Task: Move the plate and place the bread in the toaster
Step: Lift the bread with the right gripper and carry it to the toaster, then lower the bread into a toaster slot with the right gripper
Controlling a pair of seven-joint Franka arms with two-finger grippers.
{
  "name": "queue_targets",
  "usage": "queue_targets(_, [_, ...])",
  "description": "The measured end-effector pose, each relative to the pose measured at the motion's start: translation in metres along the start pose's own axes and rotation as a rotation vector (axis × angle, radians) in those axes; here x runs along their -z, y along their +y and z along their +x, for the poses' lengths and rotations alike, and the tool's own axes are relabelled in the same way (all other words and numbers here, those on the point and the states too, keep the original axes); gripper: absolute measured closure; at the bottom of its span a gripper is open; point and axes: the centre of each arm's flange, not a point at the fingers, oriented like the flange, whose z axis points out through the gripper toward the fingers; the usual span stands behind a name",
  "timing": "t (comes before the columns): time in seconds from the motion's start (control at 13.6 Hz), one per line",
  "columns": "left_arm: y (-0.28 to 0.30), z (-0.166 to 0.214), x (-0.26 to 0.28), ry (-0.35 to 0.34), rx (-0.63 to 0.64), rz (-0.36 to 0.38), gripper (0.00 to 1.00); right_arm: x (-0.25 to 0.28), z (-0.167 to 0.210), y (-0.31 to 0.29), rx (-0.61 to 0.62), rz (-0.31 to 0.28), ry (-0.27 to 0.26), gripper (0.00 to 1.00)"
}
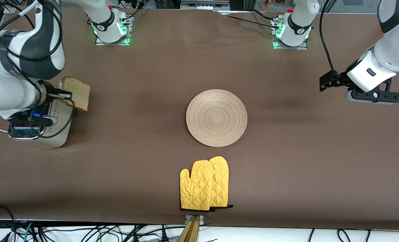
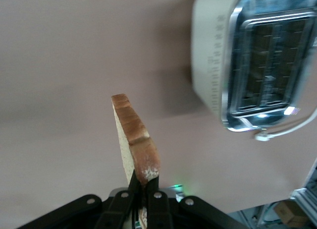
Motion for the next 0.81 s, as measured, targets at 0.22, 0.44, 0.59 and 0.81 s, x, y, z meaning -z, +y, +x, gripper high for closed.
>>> queue_targets(0.22, [0.0,0.0,0.0,0.0,0.0,0.0,0.0,0.003,0.0,0.045,-0.008,-0.045,0.004,0.93])
queue_targets(0.44, [0.0,0.0,0.0,0.0,0.0,0.0,0.0,0.005,-0.001,0.091,-0.013,-0.054,0.002,0.93])
queue_targets(0.59, [0.0,0.0,0.0,0.0,-0.001,0.0,0.0,0.004,0.0,0.113,-0.02,-0.088,0.003,0.93])
queue_targets(0.81, [0.0,0.0,0.0,0.0,-0.001,0.0,0.0,-0.005,0.013,0.141,-0.003,-0.111,0.019,0.93])
